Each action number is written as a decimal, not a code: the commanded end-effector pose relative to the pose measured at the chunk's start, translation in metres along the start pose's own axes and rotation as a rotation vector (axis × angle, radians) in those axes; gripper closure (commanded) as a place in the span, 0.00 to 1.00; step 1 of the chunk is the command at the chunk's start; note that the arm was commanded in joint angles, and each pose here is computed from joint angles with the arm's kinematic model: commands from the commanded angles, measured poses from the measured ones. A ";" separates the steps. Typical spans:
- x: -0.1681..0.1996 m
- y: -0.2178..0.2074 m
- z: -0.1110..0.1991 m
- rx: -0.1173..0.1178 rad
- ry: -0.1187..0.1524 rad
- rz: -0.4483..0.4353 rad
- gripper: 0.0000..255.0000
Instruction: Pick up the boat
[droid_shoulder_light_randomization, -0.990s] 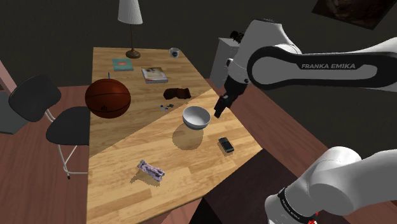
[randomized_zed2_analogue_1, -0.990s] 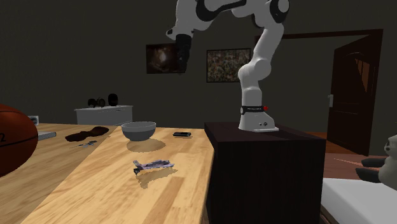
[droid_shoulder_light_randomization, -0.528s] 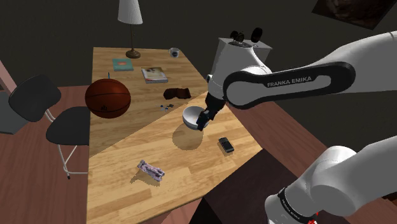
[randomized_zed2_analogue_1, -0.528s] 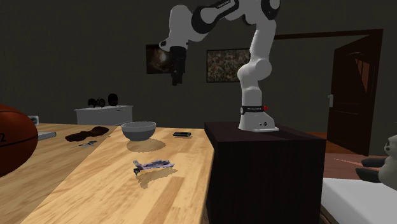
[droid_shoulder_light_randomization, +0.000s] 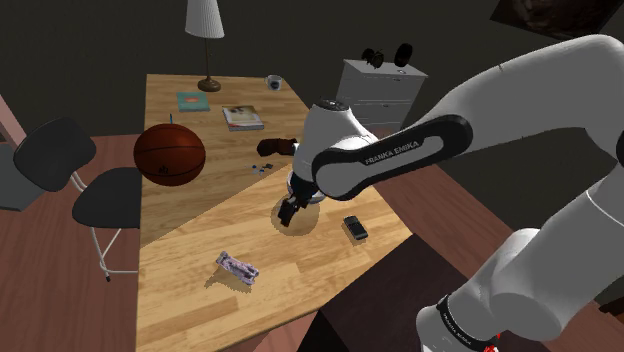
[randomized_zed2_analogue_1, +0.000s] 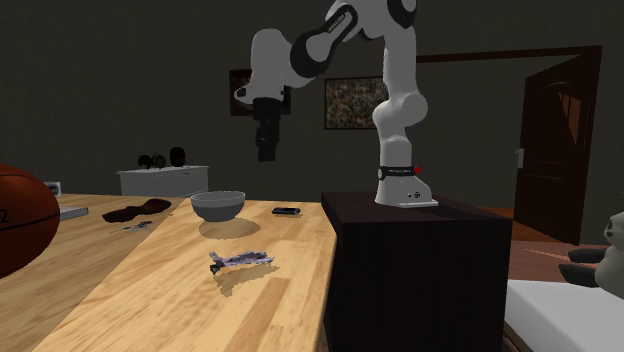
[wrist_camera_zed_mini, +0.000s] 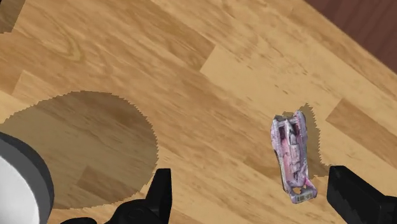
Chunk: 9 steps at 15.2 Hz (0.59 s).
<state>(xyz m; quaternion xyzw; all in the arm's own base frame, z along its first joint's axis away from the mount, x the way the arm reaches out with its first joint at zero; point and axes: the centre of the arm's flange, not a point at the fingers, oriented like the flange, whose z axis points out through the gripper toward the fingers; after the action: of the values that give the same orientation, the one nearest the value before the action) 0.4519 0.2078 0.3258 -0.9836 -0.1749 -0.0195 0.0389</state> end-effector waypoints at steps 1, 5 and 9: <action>0.013 -0.012 0.020 0.009 -0.002 -0.013 0.00; 0.034 -0.034 0.062 0.025 -0.009 -0.039 0.00; 0.054 -0.058 0.104 0.040 -0.016 -0.065 0.00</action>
<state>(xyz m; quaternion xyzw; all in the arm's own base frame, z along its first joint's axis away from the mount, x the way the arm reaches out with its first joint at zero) 0.4831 0.2788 0.2397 -0.9773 -0.2043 -0.0105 0.0548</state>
